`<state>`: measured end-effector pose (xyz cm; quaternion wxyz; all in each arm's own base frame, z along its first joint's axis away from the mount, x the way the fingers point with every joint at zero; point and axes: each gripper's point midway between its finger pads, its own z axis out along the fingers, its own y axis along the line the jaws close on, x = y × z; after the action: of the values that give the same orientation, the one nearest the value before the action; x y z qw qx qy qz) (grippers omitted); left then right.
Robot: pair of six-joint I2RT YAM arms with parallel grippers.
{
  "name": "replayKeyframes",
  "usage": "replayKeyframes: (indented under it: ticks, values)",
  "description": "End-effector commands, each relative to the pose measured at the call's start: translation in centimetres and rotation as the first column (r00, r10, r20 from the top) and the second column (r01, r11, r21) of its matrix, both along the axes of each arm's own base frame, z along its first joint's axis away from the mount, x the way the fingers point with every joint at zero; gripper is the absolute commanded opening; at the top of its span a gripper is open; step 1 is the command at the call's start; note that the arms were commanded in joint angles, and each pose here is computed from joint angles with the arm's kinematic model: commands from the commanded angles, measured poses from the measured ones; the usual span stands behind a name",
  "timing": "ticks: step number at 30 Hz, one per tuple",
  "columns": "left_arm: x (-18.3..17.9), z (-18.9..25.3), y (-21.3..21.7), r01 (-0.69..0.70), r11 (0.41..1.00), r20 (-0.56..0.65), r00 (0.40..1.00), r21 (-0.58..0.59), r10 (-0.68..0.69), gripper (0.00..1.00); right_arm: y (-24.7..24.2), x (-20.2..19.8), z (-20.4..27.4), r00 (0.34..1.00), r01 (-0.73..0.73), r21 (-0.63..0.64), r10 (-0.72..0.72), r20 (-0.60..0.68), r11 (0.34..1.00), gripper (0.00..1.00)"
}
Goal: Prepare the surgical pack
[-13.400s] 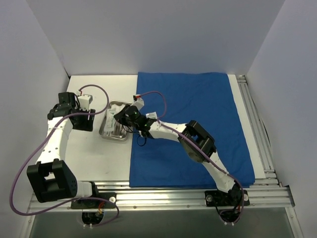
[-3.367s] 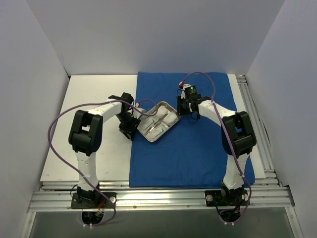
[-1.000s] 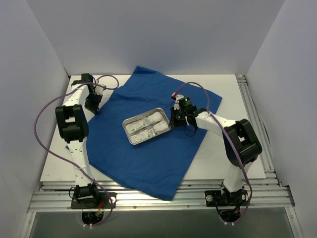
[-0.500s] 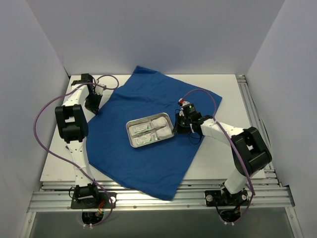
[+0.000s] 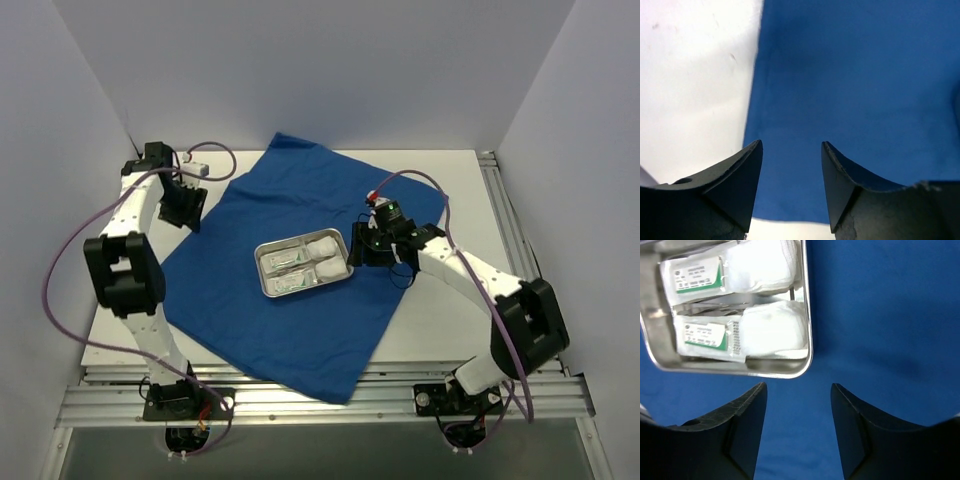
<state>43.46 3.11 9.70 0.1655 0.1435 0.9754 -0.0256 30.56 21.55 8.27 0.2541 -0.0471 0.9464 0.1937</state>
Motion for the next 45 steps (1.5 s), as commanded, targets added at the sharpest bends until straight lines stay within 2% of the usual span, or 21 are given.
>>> replayKeyframes:
  ticks: [1, 2, 4, 5, 10, 14, 18, 22, 34, 39, 42, 43, 45]
  values:
    - [-4.4, 4.7, -1.4, 0.085, 0.995, 0.045, 0.996, -0.055, -0.082, 0.61, -2.3, -3.4, 2.2, 0.994, 0.085, -0.047, -0.088, -0.07, 0.995, 0.5]
    - [-5.7, 5.8, -1.5, 0.092, 0.994, 0.063, 0.994, -0.055, -0.088, 0.61, -2.5, -4.6, 3.0, 0.989, 0.123, -0.015, -0.124, -0.083, 0.992, 0.52]
    - [-8.6, 4.6, -2.0, 0.11, 0.992, 0.008, 0.994, -0.069, -0.109, 0.63, -2.9, -7.4, 2.5, 0.981, 0.141, -0.01, -0.141, -0.135, 0.99, 0.55]
    - [-9.6, 5.3, -2.0, 0.112, 0.992, 0.023, 0.994, -0.064, -0.11, 0.63, -3.4, -9.2, 2.2, 0.972, 0.178, 0.004, -0.175, -0.158, 0.984, 0.75]
    - [-13.4, 4.6, -2.4, 0.104, 0.992, -0.026, 0.994, -0.07, -0.106, 0.66, -3.5, -15.2, -0.2, 0.952, 0.176, 0.038, -0.16, -0.262, 0.984, 0.77]
    - [-15.9, 4.7, -2.6, 0.099, 0.993, -0.045, 0.994, -0.063, -0.102, 0.7, -1.4, -18.0, -1.4, 0.949, 0.149, 0.15, -0.099, -0.299, 0.977, 0.76]
    - [-17.1, 5.5, -2.3, 0.095, 0.995, -0.006, 0.995, -0.033, -0.095, 0.72, -1.9, -20.2, -3.5, 0.938, 0.126, 0.122, -0.078, -0.337, 0.985, 0.75]
    - [-17.6, 6.0, -2.5, 0.087, 0.996, 0.007, 0.996, -0.036, -0.087, 0.73, -1.8, -22.5, -5.7, 0.913, 0.108, 0.149, -0.039, -0.407, 0.983, 0.74]
    - [-16.9, 6.3, -3.6, 0.092, 0.993, 0.027, 0.996, -0.068, -0.091, 0.73, 4.0, -20.1, -6.1, 0.947, 0.124, 0.327, -0.013, -0.322, 0.937, 0.71]
    - [-16.3, 6.2, -3.9, 0.099, 0.992, 0.037, 0.995, -0.082, -0.097, 0.73, 6.8, -19.2, -5.5, 0.953, 0.086, 0.391, 0.039, -0.3, 0.917, 0.67]
    - [-16.4, 5.9, -4.3, 0.102, 0.99, 0.036, 0.994, -0.099, -0.099, 0.73, 8.1, -18.4, -3.7, 0.965, 0.052, 0.428, 0.065, -0.254, 0.902, 0.57]
    - [-16.4, 5.9, -4.4, 0.102, 0.989, 0.037, 0.994, -0.104, -0.099, 0.73, 8.3, -17.8, -2.8, 0.975, 0.04, 0.438, 0.061, -0.214, 0.898, 0.48]
    - [-16.4, 5.9, -4.7, 0.111, 0.987, 0.039, 0.994, -0.116, -0.107, 0.73, 8.1, -17.3, -2.0, 0.98, 0.038, 0.426, 0.049, -0.192, 0.904, 0.37]
